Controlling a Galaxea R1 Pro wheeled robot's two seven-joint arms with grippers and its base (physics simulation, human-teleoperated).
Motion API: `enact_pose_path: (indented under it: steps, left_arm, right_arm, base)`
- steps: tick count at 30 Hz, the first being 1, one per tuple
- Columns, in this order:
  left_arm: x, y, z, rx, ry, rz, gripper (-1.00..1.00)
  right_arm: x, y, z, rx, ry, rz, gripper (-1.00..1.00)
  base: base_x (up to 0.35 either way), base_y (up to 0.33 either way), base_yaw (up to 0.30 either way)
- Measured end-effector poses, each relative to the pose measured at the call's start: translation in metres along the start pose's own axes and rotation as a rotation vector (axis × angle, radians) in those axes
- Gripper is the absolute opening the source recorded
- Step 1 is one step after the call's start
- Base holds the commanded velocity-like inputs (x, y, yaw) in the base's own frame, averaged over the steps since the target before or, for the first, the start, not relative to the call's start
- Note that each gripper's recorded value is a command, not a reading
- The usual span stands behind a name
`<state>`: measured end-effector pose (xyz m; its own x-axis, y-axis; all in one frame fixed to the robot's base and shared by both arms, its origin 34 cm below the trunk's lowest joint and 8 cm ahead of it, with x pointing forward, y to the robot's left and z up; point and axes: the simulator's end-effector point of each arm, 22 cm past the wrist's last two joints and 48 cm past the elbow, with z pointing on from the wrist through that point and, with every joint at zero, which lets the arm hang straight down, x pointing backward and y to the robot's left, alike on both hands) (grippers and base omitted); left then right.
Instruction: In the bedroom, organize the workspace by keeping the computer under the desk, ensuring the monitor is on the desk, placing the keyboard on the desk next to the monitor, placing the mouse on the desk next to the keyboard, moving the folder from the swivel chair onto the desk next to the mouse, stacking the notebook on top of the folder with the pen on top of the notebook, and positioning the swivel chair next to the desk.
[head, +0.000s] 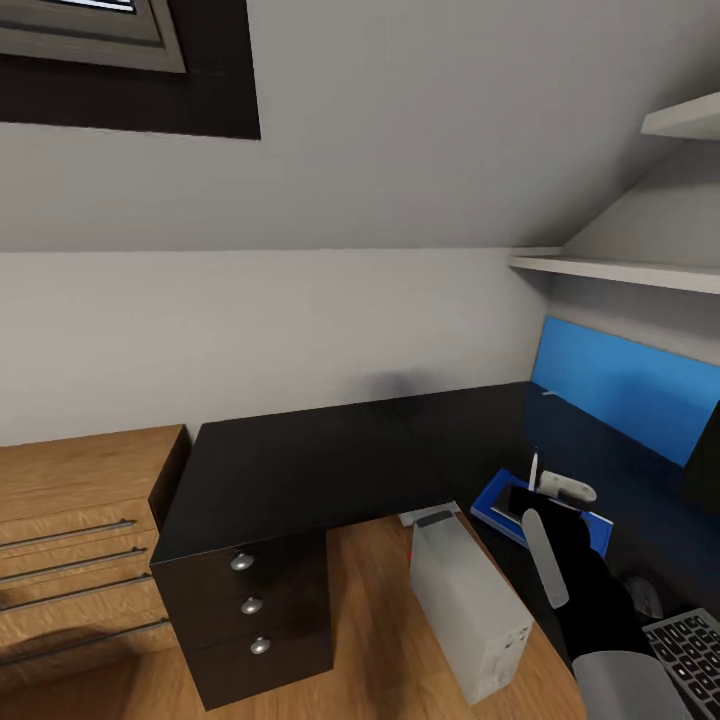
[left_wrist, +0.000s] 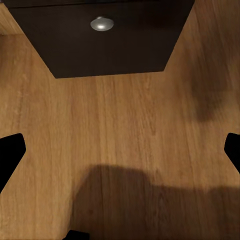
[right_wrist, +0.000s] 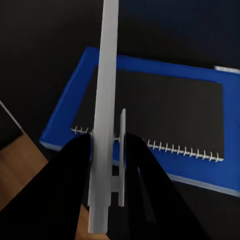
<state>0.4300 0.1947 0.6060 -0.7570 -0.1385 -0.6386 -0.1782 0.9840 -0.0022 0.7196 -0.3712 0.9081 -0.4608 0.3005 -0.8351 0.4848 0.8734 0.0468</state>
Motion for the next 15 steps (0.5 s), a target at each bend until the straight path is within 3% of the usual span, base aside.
enact_pose_path:
  steps: [15]
  left_arm:
    - [0.0, 0.0, 0.0, 0.0, 0.0, 0.0, 1.0]
  right_arm:
    - [0.011, -0.031, 0.017, 0.066, 0.029, -0.059, -1.0]
  base:
    - [0.0, 0.0, 0.0]
